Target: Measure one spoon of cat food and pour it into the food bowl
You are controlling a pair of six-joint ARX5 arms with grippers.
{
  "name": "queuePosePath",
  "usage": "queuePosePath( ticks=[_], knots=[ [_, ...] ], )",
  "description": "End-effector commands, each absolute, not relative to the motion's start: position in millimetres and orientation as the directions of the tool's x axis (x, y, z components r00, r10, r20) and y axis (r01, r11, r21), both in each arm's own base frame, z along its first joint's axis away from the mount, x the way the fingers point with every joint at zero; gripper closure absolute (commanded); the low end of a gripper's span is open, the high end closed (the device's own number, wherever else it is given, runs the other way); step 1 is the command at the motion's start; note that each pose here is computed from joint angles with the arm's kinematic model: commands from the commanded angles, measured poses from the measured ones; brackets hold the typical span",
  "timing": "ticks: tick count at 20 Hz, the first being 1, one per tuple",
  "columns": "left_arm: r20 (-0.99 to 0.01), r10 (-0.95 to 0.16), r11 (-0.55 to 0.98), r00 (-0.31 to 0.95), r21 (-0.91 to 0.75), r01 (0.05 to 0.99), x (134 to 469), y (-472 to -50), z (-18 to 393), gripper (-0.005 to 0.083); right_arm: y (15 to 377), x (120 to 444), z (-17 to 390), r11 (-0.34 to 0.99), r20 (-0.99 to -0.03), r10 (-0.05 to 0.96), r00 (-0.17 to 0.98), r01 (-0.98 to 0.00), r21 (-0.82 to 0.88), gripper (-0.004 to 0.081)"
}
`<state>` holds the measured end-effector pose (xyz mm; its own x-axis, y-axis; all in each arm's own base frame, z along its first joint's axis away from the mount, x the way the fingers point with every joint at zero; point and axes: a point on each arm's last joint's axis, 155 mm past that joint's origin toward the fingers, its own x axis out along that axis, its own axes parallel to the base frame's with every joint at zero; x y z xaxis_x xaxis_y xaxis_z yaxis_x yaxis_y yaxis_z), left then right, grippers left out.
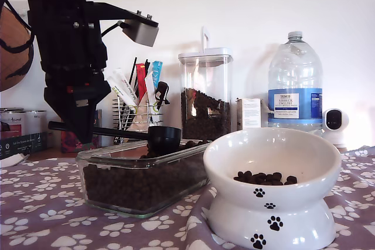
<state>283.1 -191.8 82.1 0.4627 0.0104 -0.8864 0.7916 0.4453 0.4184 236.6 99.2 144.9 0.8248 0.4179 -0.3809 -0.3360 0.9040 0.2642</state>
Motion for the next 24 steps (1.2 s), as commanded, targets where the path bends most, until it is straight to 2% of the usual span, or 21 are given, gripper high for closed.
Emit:
queuePosePath(
  ticks=[1, 3, 5, 9, 10, 12, 13, 14, 16, 19, 21, 24],
  knots=[
    [-0.904, 0.006, 0.437, 0.428, 0.387, 0.811, 278.4, -194.2, 73.4, 0.0656, 102.0, 236.8, 147.2, 0.899, -0.374, 0.43, 0.822, -0.351, 0.262, 0.0781],
    [-0.908, -0.005, 0.438, 0.419, 0.375, 0.817, 276.6, -196.0, 72.6, 0.0559, 102.2, 236.8, 147.3, 0.899, -0.373, 0.431, 0.822, -0.352, 0.262, 0.0781],
    [-0.908, -0.004, 0.438, 0.419, 0.375, 0.817, 276.8, -196.0, 72.6, 0.0524, 102.2, 236.8, 147.3, 0.899, -0.373, 0.431, 0.822, -0.352, 0.262, 0.0781],
    [-0.906, 0.0, 0.443, 0.424, 0.38, 0.812, 277.8, -195.4, 75.5, 0.0521, 103.2, 236.5, 147.8, 0.896, -0.371, 0.436, 0.82, -0.357, 0.264, 0.0781],
    [-0.905, -0.003, 0.462, 0.426, 0.376, 0.803, 278.3, -196.3, 79.3, 0.0538, 103.4, 237.1, 149.3, 0.895, -0.365, 0.437, 0.822, -0.359, 0.264, 0.0781],
    [-0.905, -0.058, 0.517, 0.423, 0.335, 0.787, 276.1, -204.8, 92.0, 0.0666, 104.2, 239.7, 156.4, 0.892, -0.337, 0.44, 0.832, -0.364, 0.267, 0.0781],
    [-0.901, -0.126, 0.559, 0.415, 0.281, 0.78, 272.5, -215.1, 100.3, 0.0769, 105.2, 241.5, 162.4, 0.889, -0.313, 0.445, 0.839, -0.373, 0.264, 0.0781],
    [-0.89, -0.215, 0.592, 0.403, 0.21, 0.778, 269.5, -228.6, 109.9, 0.0791, 107.3, 242.7, 168.7, 0.884, -0.288, 0.455, 0.842, -0.39, 0.256, 0.0781],
    [-0.826, -0.358, 0.637, 0.435, 0.124, 0.76, 276.2, -246.6, 137.7, 0.0793, 107.7, 246.5, 181.9, 0.887, -0.236, 0.456, 0.858, -0.417, 0.199, 0.0781],
    [-0.68, -0.482, 0.693, 0.552, 0.09, 0.716, 300.1, -259.1, 180.5, 0.0793, 100.3, 256.6, 214.6, 0.909, -0.108, 0.414, 0.904, -0.405, 0.097, 0.0781],
    [-0.583, -0.527, 0.716, 0.619, 0.088, 0.693, 313.6, -259.1, 198.7, 0.0793, 89.4, 262.4, 229.4, 0.935, -0.049, 0.354, 0.934, -0.355, -0.002, 0.0781],
    [-0.477, -0.552, 0.753, 0.684, 0.067, 0.655, 326.1, -246.6, 208.2, 0.0793, 94.0, 260.7, 234.4, 0.925, -0.029, 0.379, 0.925, -0.38, -0.025, 0.0781]
  ],
)
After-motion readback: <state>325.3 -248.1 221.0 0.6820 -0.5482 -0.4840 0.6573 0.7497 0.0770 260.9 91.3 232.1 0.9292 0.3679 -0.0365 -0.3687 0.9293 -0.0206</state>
